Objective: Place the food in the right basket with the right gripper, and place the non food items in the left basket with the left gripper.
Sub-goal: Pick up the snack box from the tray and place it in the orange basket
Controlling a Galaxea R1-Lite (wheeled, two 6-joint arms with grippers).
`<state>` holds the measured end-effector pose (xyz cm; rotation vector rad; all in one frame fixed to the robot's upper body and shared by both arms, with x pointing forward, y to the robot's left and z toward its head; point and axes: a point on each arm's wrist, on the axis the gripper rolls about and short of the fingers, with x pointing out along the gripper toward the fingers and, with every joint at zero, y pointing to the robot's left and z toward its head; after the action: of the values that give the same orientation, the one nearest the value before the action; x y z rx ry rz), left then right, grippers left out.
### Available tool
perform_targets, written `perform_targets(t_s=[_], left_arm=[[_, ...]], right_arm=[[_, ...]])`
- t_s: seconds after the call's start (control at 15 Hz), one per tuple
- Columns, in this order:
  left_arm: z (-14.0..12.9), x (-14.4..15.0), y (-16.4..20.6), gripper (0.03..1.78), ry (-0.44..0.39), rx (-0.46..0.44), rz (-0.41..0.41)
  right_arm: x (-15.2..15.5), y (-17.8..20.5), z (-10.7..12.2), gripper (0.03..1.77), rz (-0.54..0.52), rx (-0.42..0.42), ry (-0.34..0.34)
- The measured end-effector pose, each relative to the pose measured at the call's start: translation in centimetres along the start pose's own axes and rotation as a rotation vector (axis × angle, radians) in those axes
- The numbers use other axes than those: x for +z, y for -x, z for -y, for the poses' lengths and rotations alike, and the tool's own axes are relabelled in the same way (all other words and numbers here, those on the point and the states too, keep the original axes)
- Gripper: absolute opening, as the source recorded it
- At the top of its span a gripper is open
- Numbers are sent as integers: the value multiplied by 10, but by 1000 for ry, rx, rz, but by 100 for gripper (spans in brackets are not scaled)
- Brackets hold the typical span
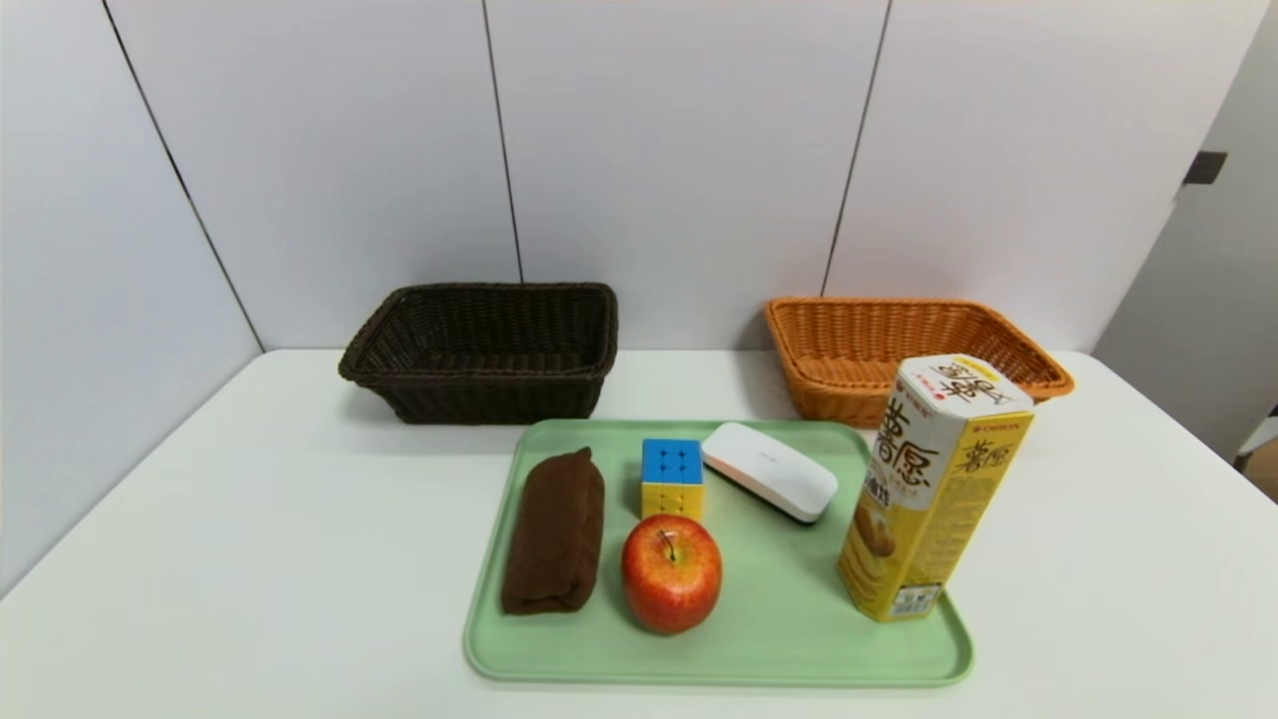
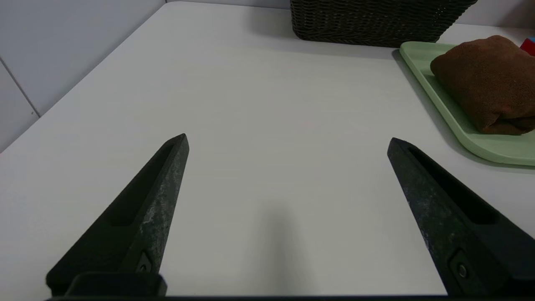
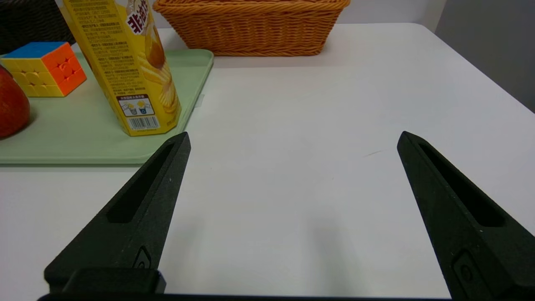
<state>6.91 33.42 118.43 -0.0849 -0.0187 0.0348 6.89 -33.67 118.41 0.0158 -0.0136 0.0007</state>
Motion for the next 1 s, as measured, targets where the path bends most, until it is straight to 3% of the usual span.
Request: perform_targets(t_s=[0.27, 0.4, 0.47, 0.73, 1.0], left_arm=[[0, 0, 0, 169, -7, 1, 2], [1, 9, 2, 169, -10, -25, 29], [2, 17, 5, 169, -10, -58, 42], [9, 69, -2, 169, -4, -161, 70], [18, 141, -50, 169, -1, -188, 132]], right_arm=[[1, 0, 0, 171, 6, 9, 35], [7, 2, -1, 171, 29, 54, 111], [15, 5, -2, 171, 54, 92, 118], [74, 12, -5, 171, 121, 206, 104], [139, -17, -7, 171, 125, 235, 65]])
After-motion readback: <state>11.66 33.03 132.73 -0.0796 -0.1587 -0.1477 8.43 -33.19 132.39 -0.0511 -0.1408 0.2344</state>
